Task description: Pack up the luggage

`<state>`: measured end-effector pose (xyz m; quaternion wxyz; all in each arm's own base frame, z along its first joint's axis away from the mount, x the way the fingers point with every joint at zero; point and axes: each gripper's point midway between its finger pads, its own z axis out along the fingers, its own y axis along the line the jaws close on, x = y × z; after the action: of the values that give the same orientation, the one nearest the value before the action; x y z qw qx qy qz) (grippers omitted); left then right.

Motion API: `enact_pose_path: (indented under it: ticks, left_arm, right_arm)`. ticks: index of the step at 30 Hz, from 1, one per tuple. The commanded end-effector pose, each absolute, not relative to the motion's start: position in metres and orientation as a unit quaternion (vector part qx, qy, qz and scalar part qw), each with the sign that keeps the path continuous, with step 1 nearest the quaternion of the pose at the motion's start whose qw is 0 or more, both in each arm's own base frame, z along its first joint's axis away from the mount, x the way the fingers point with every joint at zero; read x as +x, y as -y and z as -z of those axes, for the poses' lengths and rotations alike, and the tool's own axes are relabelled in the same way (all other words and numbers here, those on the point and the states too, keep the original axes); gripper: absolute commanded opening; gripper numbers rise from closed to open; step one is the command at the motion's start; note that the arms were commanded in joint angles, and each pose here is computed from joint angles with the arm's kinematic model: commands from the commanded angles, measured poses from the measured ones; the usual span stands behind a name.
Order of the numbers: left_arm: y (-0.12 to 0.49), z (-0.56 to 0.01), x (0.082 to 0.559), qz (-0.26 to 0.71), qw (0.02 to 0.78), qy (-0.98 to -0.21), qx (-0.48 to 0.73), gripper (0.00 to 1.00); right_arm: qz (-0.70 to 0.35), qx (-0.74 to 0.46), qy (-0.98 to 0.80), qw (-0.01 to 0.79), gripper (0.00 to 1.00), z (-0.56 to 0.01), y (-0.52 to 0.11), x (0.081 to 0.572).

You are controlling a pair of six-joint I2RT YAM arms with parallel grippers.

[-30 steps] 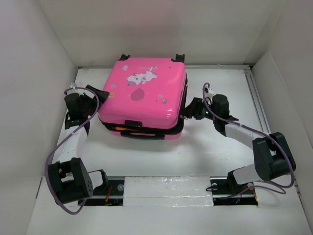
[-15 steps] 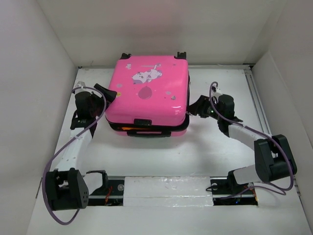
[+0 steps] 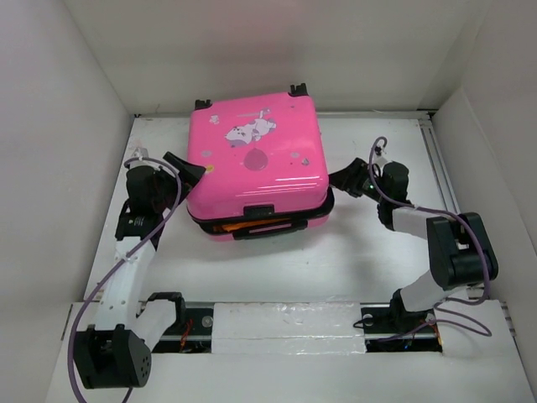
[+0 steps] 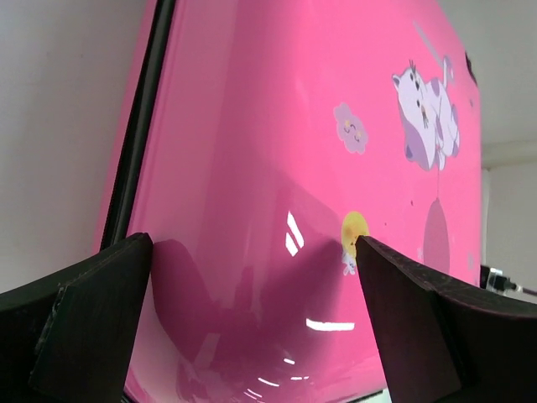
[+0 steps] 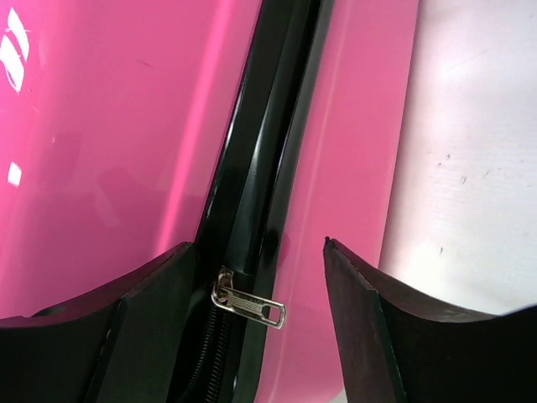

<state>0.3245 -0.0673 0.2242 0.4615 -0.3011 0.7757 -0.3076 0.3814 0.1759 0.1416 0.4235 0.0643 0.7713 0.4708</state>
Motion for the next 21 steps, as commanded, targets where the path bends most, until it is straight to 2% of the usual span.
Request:
enact_pose_path:
  ticks: [1,3,10,13,16,19,21]
  left_arm:
    - [0.168,-0.308,0.263,0.54,0.372,-0.742,-0.14,0.96]
    - [0.169,-0.301,0.258,0.538,0.362,-0.749,-0.138,0.96]
    - [0.167,-0.29,0.259,0.524,0.363,-0.758,-0.139,0.96]
    - [0.167,-0.29,0.26,0.525,0.368,-0.755,-0.135,0.96]
    - [0.167,-0.288,0.262,0.524,0.365,-0.757,-0.138,0.96]
    - [0.167,-0.288,0.262,0.524,0.365,-0.757,-0.138,0.96]
    - [0.167,-0.285,0.264,0.521,0.365,-0.76,-0.135,0.96]
  right_arm:
    - [-0.545,-0.015,-0.759,0.357,0.7,-0.15,-0.219,0.339]
    - [-0.531,-0.005,-0.758,0.38,0.73,-0.16,-0.209,0.347]
    - [-0.47,0.073,-0.759,0.444,0.73,-0.171,-0.14,0.36]
    - [-0.446,0.123,-0.769,0.441,0.62,-0.155,-0.115,0.362]
    - [-0.445,0.15,-0.764,0.442,0.61,-0.147,-0.103,0.363]
    - [-0.444,0.182,-0.754,0.448,0.74,-0.139,-0.082,0.367]
    - [-0.442,0.19,-0.754,0.447,0.77,-0.136,-0.075,0.368]
